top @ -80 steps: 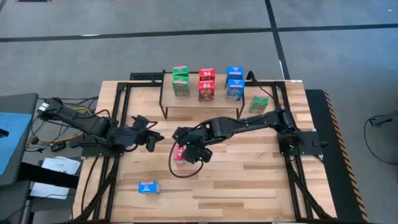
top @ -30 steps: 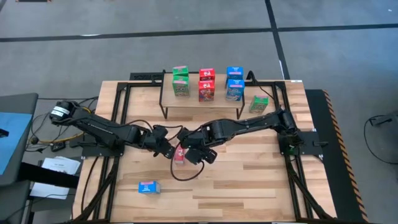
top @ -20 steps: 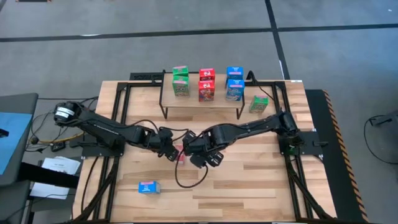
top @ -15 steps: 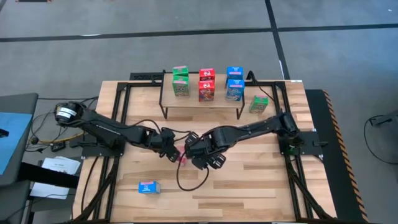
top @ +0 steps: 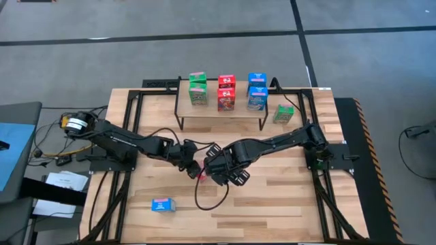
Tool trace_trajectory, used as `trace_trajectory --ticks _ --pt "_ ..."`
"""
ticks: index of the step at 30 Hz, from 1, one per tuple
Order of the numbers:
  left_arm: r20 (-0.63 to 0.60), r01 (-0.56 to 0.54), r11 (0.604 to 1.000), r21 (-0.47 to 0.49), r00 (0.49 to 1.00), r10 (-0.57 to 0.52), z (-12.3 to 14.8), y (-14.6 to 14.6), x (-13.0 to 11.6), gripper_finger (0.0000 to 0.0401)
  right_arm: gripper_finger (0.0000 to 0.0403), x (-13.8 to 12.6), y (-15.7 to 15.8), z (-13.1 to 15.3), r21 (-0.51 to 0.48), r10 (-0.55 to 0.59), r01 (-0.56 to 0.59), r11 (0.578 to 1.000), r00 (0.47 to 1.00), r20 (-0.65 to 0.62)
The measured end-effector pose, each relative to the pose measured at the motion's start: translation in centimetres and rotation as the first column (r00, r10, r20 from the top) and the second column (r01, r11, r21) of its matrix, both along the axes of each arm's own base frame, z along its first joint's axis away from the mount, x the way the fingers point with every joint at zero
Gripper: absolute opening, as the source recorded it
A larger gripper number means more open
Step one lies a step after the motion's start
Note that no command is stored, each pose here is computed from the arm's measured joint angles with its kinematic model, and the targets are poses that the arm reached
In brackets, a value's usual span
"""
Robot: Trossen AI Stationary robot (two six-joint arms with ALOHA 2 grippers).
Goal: Stack cereal on shelf
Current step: Put the red cereal box on the shelf aligned with the other red cereal boxes
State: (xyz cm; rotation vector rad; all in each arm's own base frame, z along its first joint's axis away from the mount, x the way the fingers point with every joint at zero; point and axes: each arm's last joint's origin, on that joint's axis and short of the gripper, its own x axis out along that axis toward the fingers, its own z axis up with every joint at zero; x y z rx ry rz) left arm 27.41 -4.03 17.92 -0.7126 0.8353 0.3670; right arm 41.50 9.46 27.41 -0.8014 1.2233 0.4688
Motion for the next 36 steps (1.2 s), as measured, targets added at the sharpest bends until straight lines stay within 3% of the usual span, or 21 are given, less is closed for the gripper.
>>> trace_trajectory --ticks 11,17,27,36 --pt "0.01 0.05 0.998 0.021 0.999 -0.051 0.2 0.0 0.0 0.0179 0.026 0.2 0.1 0.1 0.011 -0.001 0.001 1.0 1.0 0.026" --pt "0.018 0.063 0.998 0.032 0.998 -0.063 1.1 0.1 -0.6 0.0179 0.026 0.8 0.2 0.2 0.046 -0.058 0.054 0.997 0.995 0.085" --pt "-0.003 0.01 0.995 0.096 1.0 -0.01 3.8 0.8 -3.6 0.0179 0.026 1.7 0.4 0.7 0.081 -0.07 0.056 0.995 0.98 0.188" --pt "0.11 -0.052 0.992 0.115 0.993 0.039 7.2 1.5 -6.6 0.0179 0.026 2.4 0.2 1.0 0.112 -0.08 0.053 0.992 0.963 0.259"
